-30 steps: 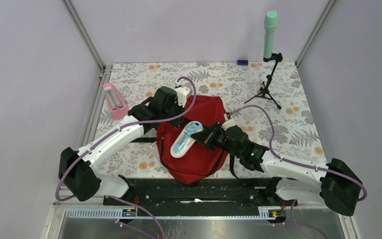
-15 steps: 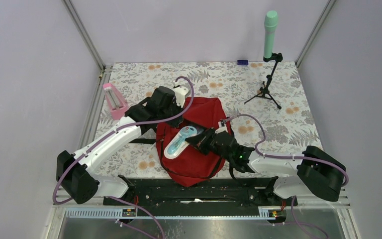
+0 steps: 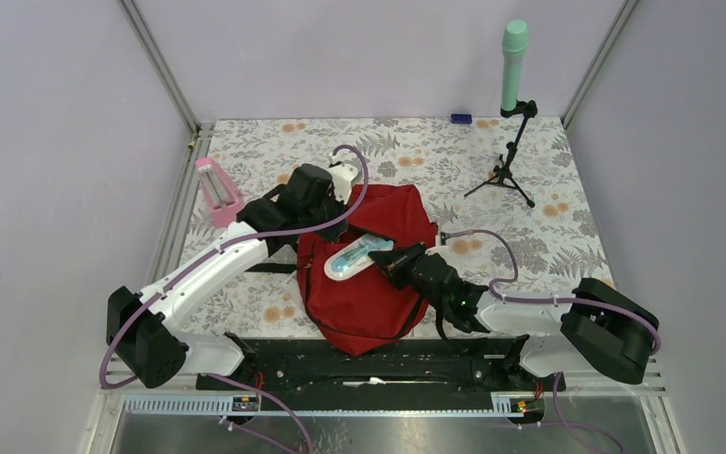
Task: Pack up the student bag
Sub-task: Place the stationery in the student bag.
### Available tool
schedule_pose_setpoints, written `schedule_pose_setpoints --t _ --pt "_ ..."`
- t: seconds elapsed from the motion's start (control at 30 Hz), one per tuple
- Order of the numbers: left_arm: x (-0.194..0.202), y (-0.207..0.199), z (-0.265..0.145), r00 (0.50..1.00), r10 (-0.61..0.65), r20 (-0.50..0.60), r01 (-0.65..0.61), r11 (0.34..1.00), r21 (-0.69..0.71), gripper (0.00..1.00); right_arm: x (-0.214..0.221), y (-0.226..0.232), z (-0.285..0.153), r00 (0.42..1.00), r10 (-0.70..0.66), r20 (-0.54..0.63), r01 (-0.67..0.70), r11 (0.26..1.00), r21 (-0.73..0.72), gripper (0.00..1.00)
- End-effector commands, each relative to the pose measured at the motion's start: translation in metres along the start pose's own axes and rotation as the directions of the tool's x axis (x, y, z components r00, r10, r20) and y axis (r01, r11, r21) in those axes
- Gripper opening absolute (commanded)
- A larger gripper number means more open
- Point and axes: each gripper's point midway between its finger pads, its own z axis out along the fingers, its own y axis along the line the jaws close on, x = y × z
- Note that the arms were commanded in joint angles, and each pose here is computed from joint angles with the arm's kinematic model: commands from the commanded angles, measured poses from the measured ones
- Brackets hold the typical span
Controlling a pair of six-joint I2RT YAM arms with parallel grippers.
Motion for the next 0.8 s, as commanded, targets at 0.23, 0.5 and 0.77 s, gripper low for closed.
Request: schedule_pose_setpoints --t 0.23,0.5,0.77 --pt "-0.053 -0.009 -0.034 0.985 -0.004 0.175 -0.001 1.0 0.027 0.0 -0.082 0.021 -0.012 0.941 -0.009 0.339 0.031 0.998 -0.058 0.0" --pt "-0.051 -0.016 -0.03 0.987 -0.016 0.158 0.006 0.998 0.065 0.0 -0.102 0.042 -0.005 0.903 0.044 0.428 0.015 0.991 -0.134 0.0" --pt "-0.043 -0.001 -0.022 0.993 -0.008 0.12 0.01 1.0 -0.011 0.0 -0.118 0.068 0.011 0.885 0.15 0.44 -0.048 0.971 -0.235 0.0"
